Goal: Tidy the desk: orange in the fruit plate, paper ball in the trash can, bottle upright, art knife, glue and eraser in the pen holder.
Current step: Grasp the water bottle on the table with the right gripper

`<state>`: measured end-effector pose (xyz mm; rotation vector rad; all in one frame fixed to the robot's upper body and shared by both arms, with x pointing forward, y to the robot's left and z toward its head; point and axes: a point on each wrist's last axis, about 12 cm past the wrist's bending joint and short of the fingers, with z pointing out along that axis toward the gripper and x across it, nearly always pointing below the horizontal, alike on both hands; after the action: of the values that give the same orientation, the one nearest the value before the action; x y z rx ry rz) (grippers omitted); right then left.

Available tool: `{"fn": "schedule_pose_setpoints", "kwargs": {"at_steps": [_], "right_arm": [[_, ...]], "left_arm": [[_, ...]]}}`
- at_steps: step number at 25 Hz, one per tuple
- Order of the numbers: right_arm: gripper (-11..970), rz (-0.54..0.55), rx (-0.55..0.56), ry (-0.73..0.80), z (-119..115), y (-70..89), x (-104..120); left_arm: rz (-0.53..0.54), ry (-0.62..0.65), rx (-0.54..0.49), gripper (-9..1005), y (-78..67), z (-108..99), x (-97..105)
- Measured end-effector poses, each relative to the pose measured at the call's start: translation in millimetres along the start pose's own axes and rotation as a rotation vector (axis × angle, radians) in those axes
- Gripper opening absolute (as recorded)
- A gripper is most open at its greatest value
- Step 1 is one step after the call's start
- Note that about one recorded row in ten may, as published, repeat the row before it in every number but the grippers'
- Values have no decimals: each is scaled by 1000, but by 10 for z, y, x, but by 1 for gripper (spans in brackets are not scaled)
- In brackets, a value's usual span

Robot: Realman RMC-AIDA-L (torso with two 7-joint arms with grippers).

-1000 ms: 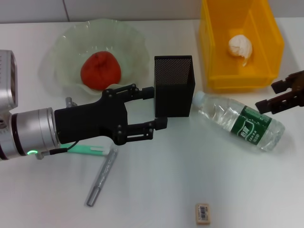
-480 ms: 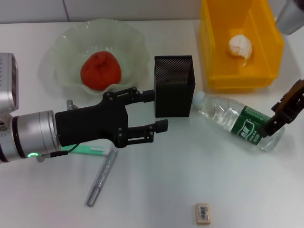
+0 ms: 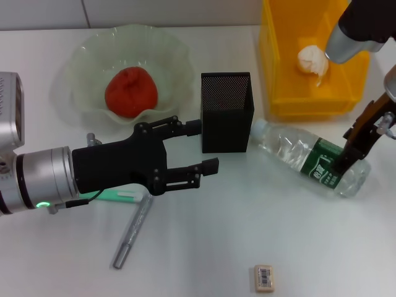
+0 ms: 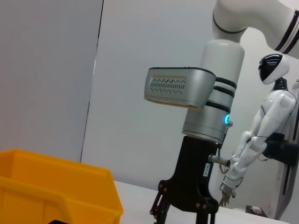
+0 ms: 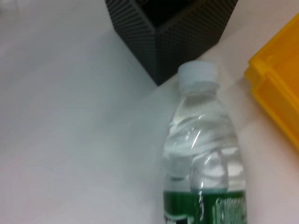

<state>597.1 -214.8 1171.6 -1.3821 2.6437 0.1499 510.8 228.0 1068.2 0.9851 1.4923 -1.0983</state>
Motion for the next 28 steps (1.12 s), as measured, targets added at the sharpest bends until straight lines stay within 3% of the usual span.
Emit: {"fn": "schedule_pose_setpoints", "kwargs": {"at_steps": [28], "right_arm": [[806, -34, -7, -44, 450, 8, -216]], "left_arm": [[8, -5, -5, 722, -13, 1, 37]]}}
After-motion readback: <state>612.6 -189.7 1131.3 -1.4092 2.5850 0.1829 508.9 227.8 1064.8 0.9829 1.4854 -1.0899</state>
